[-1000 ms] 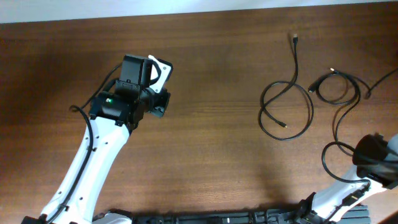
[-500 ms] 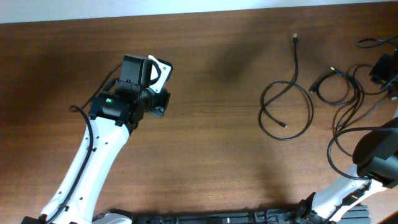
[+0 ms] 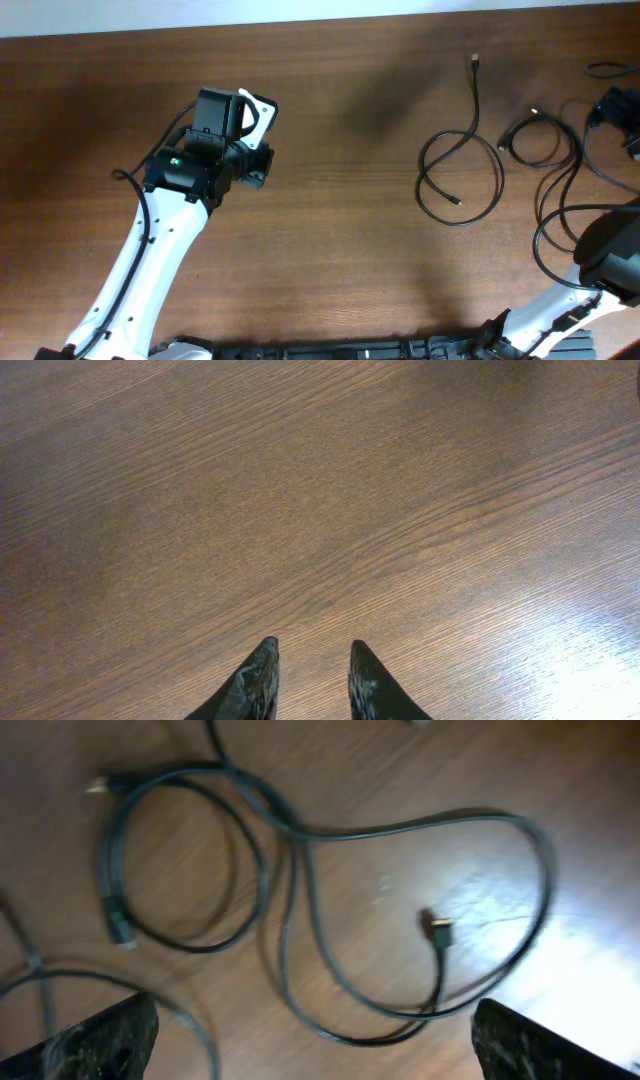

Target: Untangle cables

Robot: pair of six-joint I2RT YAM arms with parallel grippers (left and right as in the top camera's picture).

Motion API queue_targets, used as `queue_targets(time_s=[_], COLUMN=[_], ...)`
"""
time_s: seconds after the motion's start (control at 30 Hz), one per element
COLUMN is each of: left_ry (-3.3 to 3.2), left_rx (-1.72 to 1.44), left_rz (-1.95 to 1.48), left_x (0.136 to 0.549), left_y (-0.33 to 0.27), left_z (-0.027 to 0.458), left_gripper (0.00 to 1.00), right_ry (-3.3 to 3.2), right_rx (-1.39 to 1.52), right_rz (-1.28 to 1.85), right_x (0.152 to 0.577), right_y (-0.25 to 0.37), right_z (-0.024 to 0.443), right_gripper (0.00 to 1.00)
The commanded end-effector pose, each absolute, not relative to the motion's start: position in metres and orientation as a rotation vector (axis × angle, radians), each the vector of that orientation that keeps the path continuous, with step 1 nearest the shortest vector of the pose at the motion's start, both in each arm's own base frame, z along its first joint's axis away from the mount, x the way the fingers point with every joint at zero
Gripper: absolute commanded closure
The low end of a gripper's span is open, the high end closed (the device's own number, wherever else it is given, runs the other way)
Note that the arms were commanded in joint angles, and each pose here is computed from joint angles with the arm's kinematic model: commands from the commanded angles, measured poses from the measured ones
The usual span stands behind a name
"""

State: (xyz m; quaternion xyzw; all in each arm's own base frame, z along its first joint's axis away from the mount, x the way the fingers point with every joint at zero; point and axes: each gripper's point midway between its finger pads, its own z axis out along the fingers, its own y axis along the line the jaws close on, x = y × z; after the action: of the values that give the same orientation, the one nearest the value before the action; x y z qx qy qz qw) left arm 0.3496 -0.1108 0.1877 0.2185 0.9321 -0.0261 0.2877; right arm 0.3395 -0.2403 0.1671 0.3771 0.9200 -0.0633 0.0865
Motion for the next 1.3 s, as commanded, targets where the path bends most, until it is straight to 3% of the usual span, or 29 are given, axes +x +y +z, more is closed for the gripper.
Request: queue_targets(time_s=[0.0, 0.13, 0.33, 0.5, 0.63, 0.73, 0.83, 1.27], left_ry=[2.466, 2.465, 2.465, 2.465, 2.465, 2.465, 2.472, 2.473], left_rx=[0.565, 0.565, 0.567, 0.568, 0.568, 0.568, 0.570, 0.570], left_rz=[-0.084, -0.084, -0.090, -0.092, -0.092, -0.092, -0.092, -0.092], left_x=[0.350, 0.350, 0.350, 0.349, 0.349, 0.349, 0.348, 0.348], left_y=[-0.112, -0.112, -0.113, -0.113, -0.113, -0.113, -0.113, -0.113], left_z=[0.198, 0.198, 0.198, 0.198, 0.198, 0.198, 0.197, 0.197], left_gripper=[0.76, 0.76, 0.76, 0.76, 0.76, 0.76, 0.77, 0.78], right_ry=[2.731, 2.753, 2.878, 2.973, 2.974, 2.930, 2.847, 2.705], right_rx=[1.085, 0.925, 0.620, 0.364, 0.242, 0.229, 0.503, 0.819], right_rz=[0.078, 0.278, 0.298, 0.261, 0.258, 0.217, -0.068, -0.001], right_x=[0.354, 0.369, 0.381, 0.390, 0.401, 0.415, 0.420, 0.432], right_y=[-0.211, -0.180, -0.129, -0.079, -0.047, -0.024, -0.040, -0.028], right_z=[0.169, 0.172, 0.166, 0.140, 0.111, 0.082, 0.054, 0.016], right_gripper=[0.00, 0.00, 0.00, 0.01, 0.08, 0.11, 0.09, 0.11])
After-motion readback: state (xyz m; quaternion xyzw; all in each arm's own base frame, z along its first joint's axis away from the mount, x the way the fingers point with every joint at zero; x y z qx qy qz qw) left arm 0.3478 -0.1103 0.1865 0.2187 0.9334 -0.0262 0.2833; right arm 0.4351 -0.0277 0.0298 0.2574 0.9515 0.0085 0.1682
